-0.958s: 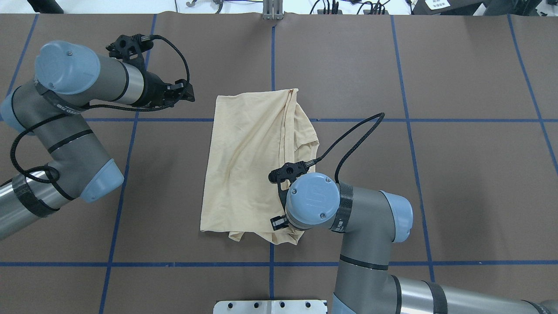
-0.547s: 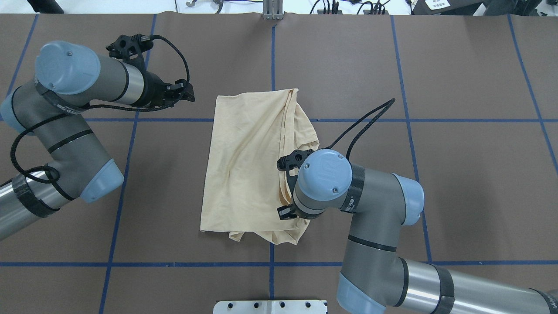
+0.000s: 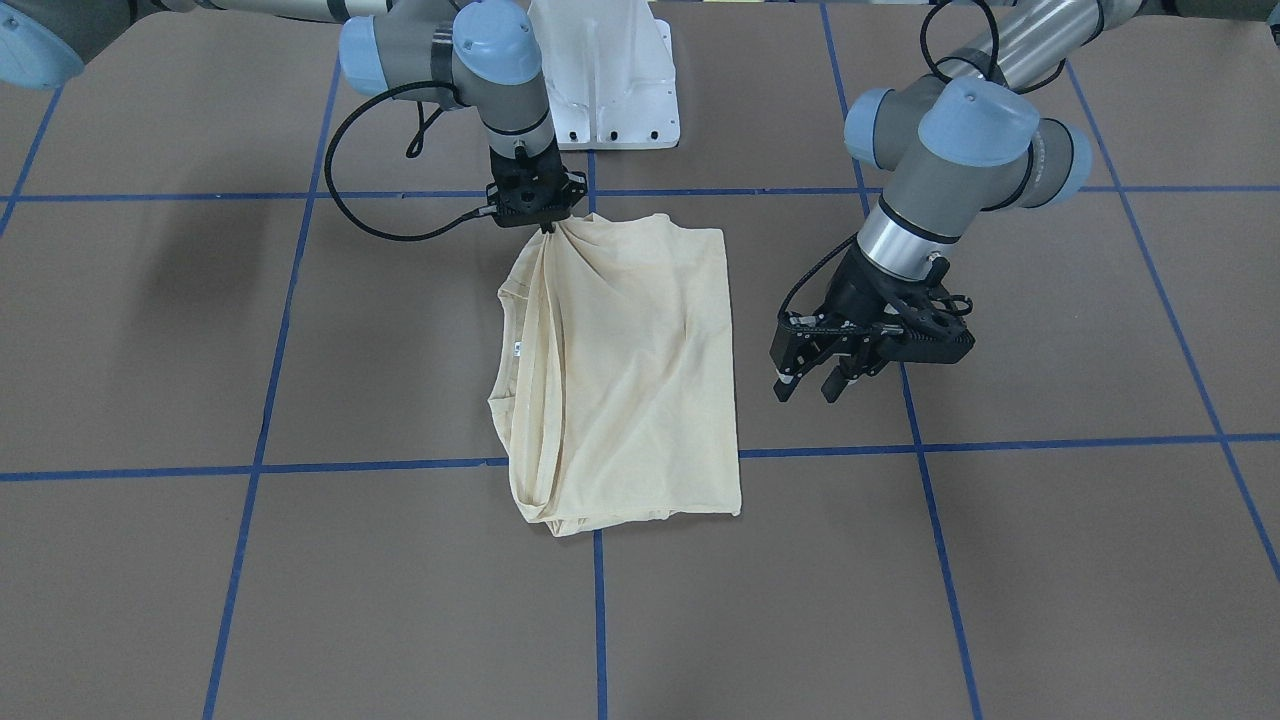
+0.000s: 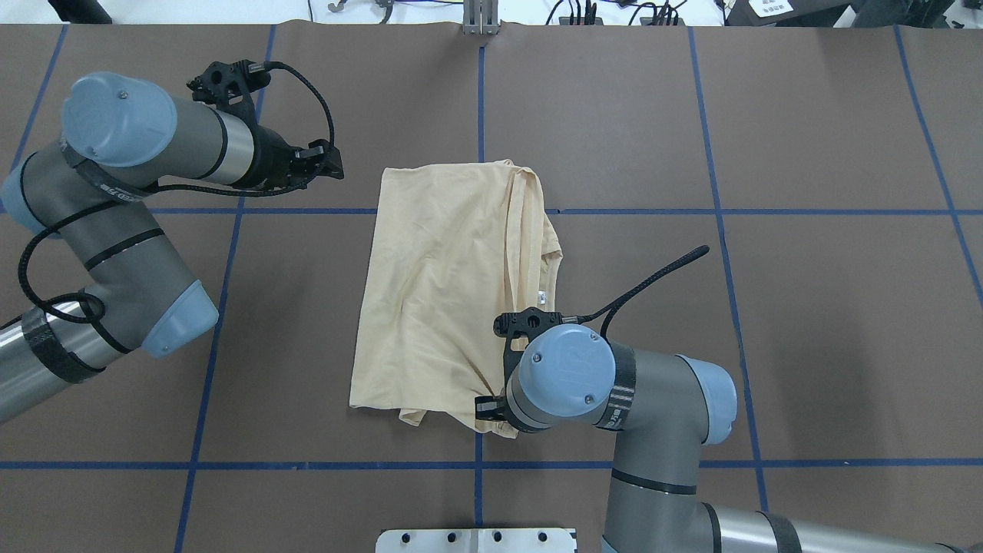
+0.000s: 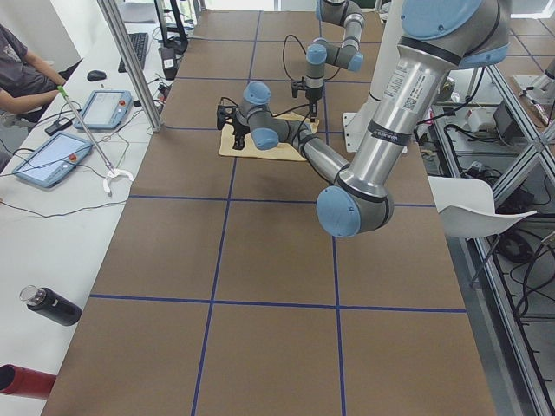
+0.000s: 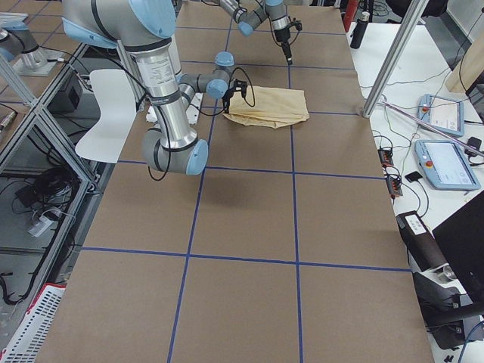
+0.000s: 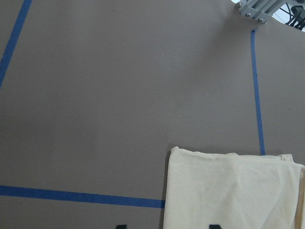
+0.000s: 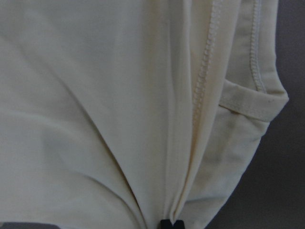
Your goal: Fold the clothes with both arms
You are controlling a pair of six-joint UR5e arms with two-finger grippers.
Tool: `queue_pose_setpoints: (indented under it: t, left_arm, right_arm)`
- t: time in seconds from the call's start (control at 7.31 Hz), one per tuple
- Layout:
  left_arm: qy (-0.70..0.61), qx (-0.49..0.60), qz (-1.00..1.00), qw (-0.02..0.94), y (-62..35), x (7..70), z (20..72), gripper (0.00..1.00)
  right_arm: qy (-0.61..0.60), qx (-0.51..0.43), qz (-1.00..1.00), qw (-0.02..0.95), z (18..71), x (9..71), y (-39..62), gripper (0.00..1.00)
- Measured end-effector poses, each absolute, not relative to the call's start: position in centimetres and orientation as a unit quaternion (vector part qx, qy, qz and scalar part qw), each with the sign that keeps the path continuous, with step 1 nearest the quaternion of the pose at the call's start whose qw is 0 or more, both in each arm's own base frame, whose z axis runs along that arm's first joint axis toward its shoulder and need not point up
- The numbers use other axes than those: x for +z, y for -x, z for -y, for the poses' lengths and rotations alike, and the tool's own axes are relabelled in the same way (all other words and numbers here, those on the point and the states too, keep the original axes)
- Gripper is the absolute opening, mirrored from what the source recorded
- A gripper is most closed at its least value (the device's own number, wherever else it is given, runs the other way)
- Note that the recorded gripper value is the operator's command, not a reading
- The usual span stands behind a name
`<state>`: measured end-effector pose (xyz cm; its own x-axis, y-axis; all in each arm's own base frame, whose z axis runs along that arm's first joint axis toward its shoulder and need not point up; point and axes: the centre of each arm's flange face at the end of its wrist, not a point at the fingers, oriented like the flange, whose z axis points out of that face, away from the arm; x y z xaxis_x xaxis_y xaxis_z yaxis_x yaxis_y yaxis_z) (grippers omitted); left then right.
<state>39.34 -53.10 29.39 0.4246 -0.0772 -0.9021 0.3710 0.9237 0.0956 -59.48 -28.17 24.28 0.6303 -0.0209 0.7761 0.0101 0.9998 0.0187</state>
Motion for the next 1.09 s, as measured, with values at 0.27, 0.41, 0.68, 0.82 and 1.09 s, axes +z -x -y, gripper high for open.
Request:
queue_pose_setpoints:
  t: [0.27, 0.41, 0.68, 0.82, 1.09]
  left_arm:
    - [-0.141, -0.135, -0.519, 0.832, -39.3, 29.4, 53.1, 0.65]
    - [-0.141, -0.135, -0.519, 0.832, -39.4, 29.4, 53.1, 0.65]
    - [-0.141, -0.134, -0.519, 0.833, -39.5, 29.5, 53.1, 0.65]
    - [-0.141, -0.134, -0.519, 0.833, -39.5, 29.5, 53.1, 0.65]
    - [-0.141, -0.134, -0.519, 0.832, -39.5, 29.4, 53.1, 0.65]
  right_arm:
    - [-0.013, 0.014, 0.436, 0.9, 30.0, 24.2, 58.6, 0.51]
    - [-0.012, 0.024, 0.436, 0.899, 30.6, 24.3, 58.1, 0.66]
    - [0.02, 0.096, 0.438, 0.894, 30.2, 25.2, 57.6, 0.72]
    - [0.04, 0.143, 0.446, 0.883, 29.5, 25.9, 57.5, 0.7]
    - [0.061, 0.19, 0.468, 0.861, 28.4, 26.5, 57.5, 0.57]
